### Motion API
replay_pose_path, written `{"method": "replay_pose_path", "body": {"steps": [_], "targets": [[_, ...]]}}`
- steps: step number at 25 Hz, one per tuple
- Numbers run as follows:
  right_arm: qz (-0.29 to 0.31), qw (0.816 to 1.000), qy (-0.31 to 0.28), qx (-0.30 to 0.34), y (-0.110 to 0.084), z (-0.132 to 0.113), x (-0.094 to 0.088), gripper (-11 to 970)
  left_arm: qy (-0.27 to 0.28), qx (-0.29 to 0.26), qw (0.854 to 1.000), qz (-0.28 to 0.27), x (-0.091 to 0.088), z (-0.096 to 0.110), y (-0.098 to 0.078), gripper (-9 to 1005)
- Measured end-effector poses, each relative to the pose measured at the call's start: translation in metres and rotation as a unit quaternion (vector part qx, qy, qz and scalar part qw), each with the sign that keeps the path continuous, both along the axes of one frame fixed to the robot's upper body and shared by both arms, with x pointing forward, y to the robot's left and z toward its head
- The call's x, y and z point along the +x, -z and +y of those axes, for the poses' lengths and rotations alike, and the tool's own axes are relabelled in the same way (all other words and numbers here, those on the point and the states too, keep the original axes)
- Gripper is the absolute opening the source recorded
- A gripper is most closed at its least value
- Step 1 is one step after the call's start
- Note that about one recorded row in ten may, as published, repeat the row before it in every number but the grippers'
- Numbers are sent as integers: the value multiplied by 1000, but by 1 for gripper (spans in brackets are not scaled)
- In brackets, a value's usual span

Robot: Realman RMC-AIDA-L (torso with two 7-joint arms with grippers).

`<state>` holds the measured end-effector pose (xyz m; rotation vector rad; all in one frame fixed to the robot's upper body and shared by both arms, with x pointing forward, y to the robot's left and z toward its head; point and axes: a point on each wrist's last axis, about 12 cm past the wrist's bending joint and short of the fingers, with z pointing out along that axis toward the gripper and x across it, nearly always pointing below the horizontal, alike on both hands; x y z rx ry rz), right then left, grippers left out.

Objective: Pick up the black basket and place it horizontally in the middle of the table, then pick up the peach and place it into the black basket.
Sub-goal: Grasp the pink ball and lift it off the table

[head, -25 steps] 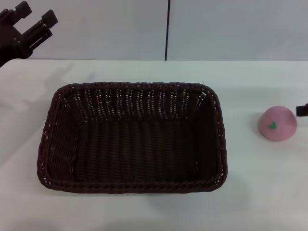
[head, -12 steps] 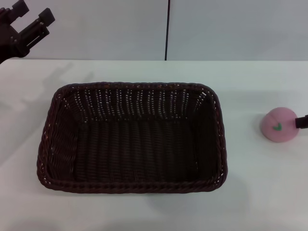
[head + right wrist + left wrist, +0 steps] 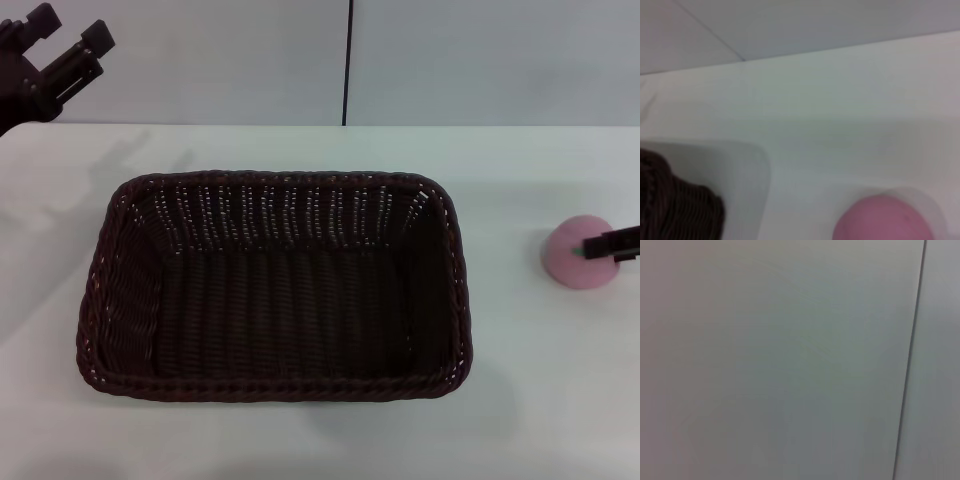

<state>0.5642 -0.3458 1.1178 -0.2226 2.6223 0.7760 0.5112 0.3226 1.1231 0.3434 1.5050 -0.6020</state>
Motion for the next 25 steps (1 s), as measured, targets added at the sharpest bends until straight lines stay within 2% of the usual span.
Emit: {"method": "replay_pose_path", "body": {"steps": [6,12,17,19,21,23,24,25], "targets": [[11,1000,-12,-4,12,12,12,638,-1,2,1000,1,-1,0,2,728],[14,1000,-19,-11,11,14,13,621,-3,2,1000,1,-1,1,2,728],[9,1000,-6,-15,8,6,10,607,-4,2,1000,0,-1,2,2,728],[-10,1000,11,-14,2,-2,7,393,-4,2,1000,0,-1,2,2,728],[-18,1000,16,-12,-1,-4,6,341,-3,2,1000,-1,-1,2,1,728],[-38,999,21,-3,-11,-7,5,288,-3,2,1000,-1,-1,2,1,728],[-61,998,18,8,-24,-7,5,262,-3,1,1000,-2,-1,2,1,728],[-61,998,18,8,-24,-7,5,256,-3,1,1000,-2,-1,2,1,728]]}}
